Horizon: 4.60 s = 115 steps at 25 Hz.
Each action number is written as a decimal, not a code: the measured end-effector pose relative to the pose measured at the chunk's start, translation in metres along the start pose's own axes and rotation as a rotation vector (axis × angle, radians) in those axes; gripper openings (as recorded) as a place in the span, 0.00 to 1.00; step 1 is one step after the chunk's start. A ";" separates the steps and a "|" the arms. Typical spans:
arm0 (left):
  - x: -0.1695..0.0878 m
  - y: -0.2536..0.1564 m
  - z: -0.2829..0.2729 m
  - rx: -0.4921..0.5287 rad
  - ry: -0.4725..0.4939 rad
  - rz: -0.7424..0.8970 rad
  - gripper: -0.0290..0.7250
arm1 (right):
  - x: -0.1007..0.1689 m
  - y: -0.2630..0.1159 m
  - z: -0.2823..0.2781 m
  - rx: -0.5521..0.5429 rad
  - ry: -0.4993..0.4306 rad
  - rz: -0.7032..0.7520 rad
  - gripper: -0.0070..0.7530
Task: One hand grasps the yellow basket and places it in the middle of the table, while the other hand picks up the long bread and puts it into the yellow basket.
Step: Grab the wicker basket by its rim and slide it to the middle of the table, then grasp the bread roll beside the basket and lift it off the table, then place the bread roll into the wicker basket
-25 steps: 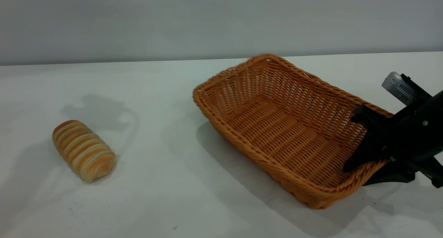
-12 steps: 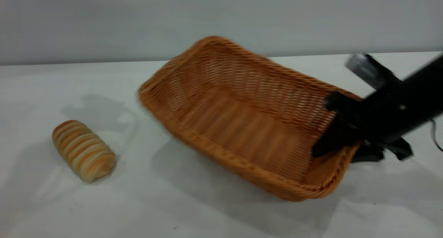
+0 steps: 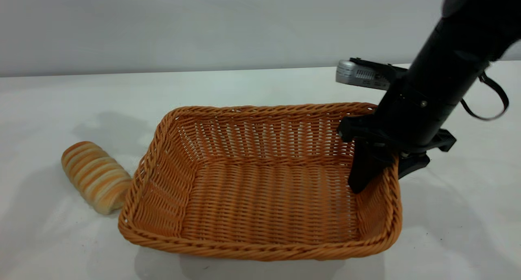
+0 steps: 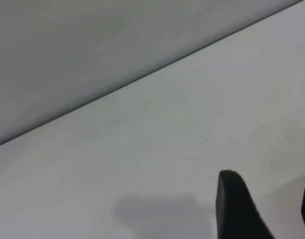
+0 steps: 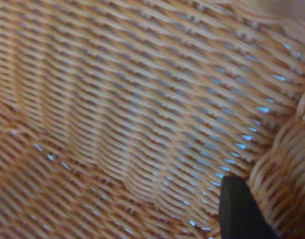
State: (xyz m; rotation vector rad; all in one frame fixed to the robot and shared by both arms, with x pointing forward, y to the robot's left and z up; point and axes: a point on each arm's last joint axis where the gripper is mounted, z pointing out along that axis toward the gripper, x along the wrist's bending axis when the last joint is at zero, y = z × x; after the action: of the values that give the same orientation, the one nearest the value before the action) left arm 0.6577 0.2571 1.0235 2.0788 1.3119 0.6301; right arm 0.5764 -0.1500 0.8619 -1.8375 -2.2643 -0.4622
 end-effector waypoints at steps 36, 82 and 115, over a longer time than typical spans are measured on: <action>-0.005 -0.006 0.000 0.071 -0.057 0.001 0.56 | -0.013 0.025 -0.093 -0.265 -0.225 -0.126 0.71; 0.001 -0.150 0.096 0.709 -0.138 -0.044 0.56 | 0.027 -0.296 -0.231 -0.801 0.045 -0.242 0.60; -0.089 -0.026 -0.005 0.192 -0.388 0.363 0.06 | 0.027 -0.296 -0.231 -0.806 0.016 -0.297 0.57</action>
State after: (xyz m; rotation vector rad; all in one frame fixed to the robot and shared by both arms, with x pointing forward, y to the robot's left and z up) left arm 0.6021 0.1859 1.0016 2.4683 0.8097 0.2289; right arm 0.2709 -0.2622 1.0512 -1.7322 -2.5558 -1.6243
